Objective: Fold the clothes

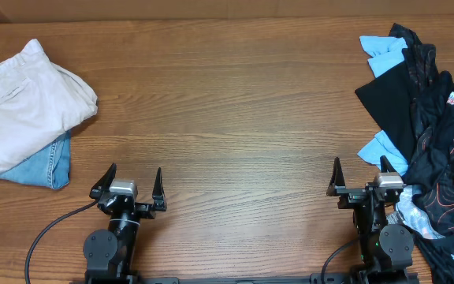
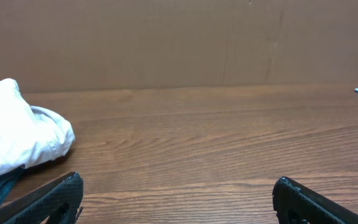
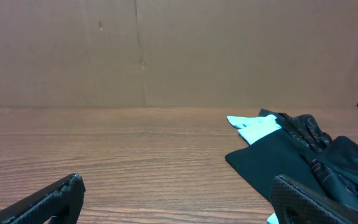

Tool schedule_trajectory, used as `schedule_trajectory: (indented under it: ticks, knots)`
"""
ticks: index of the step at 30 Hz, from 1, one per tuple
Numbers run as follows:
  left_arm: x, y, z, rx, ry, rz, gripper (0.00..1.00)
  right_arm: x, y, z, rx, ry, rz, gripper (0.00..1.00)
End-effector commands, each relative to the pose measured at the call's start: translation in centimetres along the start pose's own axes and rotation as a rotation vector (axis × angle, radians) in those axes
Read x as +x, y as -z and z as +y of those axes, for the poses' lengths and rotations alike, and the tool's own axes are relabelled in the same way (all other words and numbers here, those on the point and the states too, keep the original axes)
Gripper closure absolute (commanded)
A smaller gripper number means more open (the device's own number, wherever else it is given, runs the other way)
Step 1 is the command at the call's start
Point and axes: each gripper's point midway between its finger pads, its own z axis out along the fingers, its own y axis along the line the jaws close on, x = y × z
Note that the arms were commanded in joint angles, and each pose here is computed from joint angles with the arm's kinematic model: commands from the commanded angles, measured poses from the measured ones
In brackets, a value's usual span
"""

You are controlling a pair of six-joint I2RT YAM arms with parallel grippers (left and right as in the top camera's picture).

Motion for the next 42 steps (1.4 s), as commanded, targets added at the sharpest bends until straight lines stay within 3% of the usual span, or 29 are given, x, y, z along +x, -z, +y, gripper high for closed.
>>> schedule_trajectory:
  ticks: [1,15,21,31,42]
  knots:
    - [0.0,0.0,0.3,-0.011,0.01,-0.003,0.0,0.1,0.0,-0.2,0.009,-0.001,-0.006,0.0]
    - [-0.2,0.0,0.2,-0.007,0.01,-0.011,0.0,0.1,0.0,-0.2,0.009,-0.009,-0.007,0.0]
    - [-0.5,0.1,0.2,-0.007,0.065,-0.011,0.0,-0.2,0.2,-0.2,0.01,-0.11,0.003,0.0]
    - [-6.1,2.0,-0.1,-0.008,0.074,-0.002,0.0,-5.0,0.7,-1.0,0.065,-0.182,0.052,0.0]
    - [-9.4,0.1,0.0,-0.022,0.089,0.266,0.0,-9.1,-2.4,-0.6,0.094,-0.143,0.325,0.0]
